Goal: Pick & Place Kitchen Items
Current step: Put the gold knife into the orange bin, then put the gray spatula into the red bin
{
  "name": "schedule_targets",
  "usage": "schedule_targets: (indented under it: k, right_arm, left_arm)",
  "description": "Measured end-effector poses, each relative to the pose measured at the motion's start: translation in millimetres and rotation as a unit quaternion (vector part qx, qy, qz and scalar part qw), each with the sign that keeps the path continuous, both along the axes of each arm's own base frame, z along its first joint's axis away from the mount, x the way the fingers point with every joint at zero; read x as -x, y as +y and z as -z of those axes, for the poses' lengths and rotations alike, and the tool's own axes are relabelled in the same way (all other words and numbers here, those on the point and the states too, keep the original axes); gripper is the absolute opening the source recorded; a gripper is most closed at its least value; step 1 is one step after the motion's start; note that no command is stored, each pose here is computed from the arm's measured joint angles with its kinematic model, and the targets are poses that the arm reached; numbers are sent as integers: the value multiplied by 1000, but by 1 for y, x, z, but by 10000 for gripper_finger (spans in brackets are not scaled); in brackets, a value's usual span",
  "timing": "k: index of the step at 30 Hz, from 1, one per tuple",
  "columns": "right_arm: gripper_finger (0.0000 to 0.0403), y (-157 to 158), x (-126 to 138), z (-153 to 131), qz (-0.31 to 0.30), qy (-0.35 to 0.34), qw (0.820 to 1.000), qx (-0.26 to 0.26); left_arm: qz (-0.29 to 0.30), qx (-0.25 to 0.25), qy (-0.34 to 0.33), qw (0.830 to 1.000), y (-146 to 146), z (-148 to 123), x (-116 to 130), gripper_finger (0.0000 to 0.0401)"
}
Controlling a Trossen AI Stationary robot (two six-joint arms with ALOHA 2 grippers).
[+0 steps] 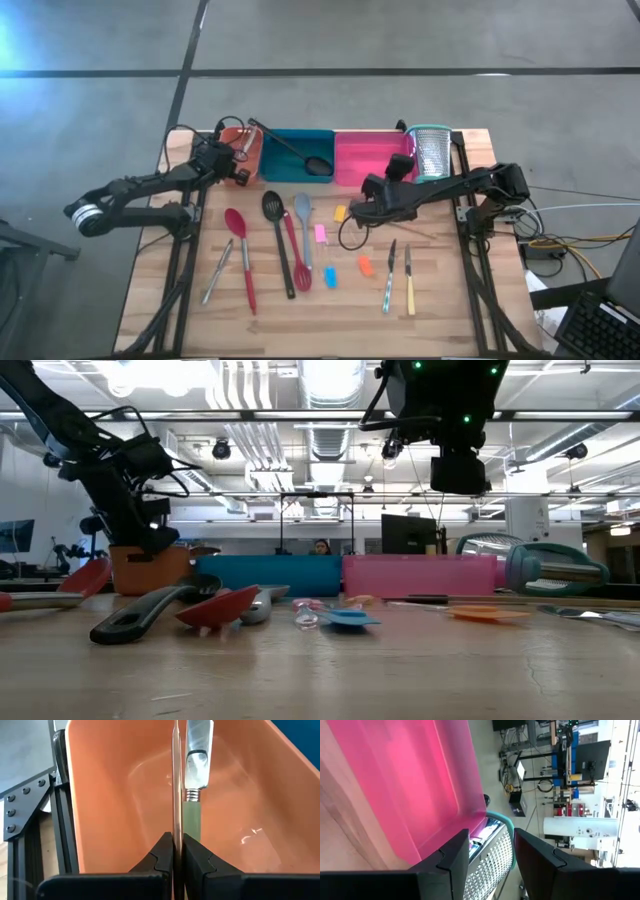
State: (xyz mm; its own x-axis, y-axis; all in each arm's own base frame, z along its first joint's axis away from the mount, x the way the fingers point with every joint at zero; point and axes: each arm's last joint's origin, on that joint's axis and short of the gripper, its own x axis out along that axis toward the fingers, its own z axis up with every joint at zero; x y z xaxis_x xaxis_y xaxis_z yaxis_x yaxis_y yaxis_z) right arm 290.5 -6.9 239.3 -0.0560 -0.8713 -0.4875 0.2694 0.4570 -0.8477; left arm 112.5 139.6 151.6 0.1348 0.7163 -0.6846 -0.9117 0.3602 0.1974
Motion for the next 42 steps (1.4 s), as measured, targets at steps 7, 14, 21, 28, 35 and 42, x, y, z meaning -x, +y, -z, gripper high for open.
schedule_targets:
  k: [7,14,21,28,35,42]
  right_arm:
    - [144,-1,0,0,2,0,1000,0]
    - [148,-1,0,0,2,0,1000,0]
    - [142,-1,0,0,2,0,1000,0]
    - [146,-1,0,0,2,1,1000,0]
    - [145,-1,0,0,2,2,1000,0]
    - [143,-1,0,0,1,4,1000,0]
  left_arm:
    - [1,1,2,1000,1,0,-1,22]
    - [4,2,4,1000,1,-1,-1,109]
    - [7,3,2,1000,1,-2,-1,150]
    - [30,3,-31,999,2,-15,-5,154]
    - [96,11,-116,989,1,-37,-11,149]
    - [193,15,-218,957,-8,-62,-16,140]
